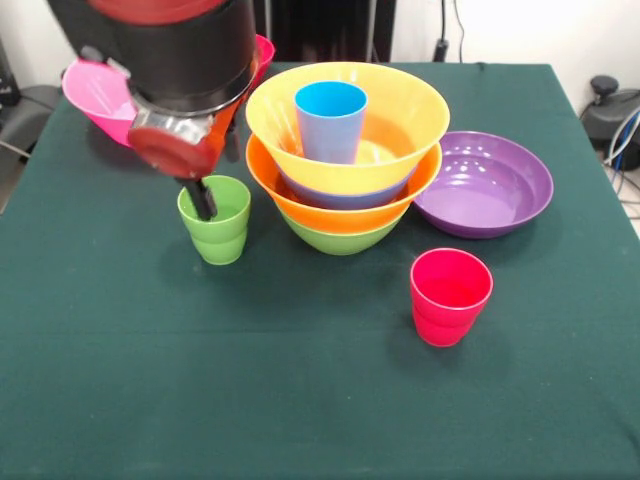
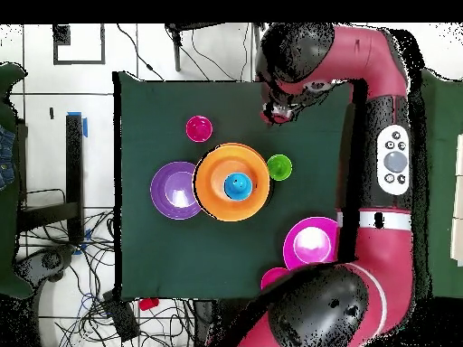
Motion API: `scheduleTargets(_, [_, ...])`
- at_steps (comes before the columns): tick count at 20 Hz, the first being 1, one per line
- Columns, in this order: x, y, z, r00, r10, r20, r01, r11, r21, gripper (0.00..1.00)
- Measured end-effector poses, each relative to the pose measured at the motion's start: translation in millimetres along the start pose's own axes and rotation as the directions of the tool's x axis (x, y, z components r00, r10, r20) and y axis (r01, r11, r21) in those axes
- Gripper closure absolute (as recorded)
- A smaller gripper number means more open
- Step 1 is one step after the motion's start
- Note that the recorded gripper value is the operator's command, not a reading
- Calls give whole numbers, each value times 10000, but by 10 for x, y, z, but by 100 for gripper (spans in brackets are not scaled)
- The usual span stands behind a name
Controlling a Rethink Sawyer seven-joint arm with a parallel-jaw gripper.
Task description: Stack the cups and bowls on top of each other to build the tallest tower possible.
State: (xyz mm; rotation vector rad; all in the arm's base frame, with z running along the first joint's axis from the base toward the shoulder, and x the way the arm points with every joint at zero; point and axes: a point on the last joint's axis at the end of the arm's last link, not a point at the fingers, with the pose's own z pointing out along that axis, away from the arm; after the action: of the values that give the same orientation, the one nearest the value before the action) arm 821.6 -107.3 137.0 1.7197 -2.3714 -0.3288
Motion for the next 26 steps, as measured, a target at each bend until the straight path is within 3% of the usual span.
scheduleTargets(6, [88,-271,150,9987,-472,185,466,9984,309,0])
scheduleTargets(14, [258,-472,372,9985,-549,-15,549,9974,476,0])
scheduleTargets(21, [436,-538,645,9979,-580,-298,585,9981,167,0])
scheduleTargets(26, [472,-488,693,9977,-577,-369,572,9982,-155,0])
